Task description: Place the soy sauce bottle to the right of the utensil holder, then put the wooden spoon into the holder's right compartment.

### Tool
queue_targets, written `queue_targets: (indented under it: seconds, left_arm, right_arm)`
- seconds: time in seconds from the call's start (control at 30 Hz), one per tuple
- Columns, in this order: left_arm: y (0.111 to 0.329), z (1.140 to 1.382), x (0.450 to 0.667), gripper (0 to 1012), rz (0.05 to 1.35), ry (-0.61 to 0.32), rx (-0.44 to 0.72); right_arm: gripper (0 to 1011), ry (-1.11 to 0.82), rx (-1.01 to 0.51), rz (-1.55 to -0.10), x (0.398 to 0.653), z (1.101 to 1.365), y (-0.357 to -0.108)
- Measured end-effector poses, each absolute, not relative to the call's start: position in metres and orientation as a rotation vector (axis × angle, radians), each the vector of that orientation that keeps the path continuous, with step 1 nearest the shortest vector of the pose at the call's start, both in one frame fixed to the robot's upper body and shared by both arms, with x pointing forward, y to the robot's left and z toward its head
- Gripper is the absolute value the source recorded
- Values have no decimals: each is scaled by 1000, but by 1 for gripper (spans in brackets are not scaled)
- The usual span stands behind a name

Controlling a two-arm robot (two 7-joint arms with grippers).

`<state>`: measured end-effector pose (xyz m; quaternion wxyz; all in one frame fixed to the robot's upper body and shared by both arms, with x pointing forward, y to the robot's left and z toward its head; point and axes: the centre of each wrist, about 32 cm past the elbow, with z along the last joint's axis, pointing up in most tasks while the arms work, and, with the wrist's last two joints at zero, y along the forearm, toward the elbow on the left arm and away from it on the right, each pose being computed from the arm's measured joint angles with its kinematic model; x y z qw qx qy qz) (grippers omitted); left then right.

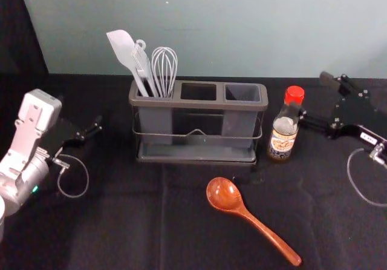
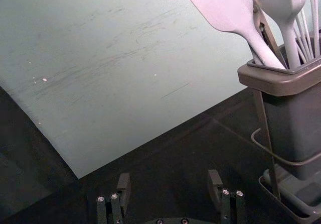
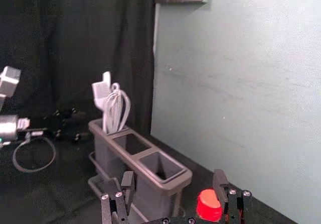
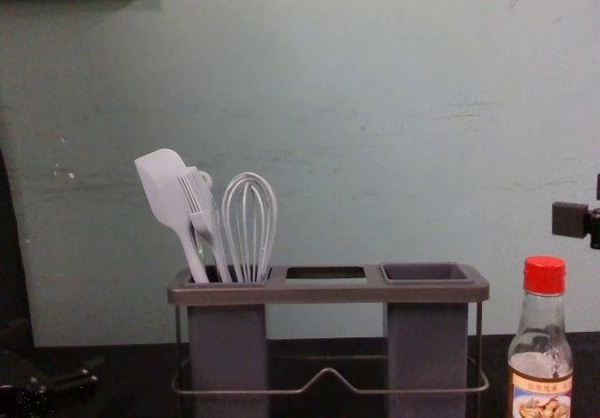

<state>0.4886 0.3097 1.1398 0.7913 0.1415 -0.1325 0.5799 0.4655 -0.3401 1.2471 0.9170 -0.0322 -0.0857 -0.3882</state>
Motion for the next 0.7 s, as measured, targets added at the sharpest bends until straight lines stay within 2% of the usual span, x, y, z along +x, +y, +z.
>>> queue_targets:
  seconds: [0.4, 0.7]
  left_arm:
    - [310, 1140, 489, 1005, 1248, -285, 305]
    - [310, 1140, 489, 1005, 1248, -285, 304]
  right_arm:
    - [1003, -199, -242, -727, 438, 1274, -307]
    - [1003, -11, -408, -640, 439, 1278, -266]
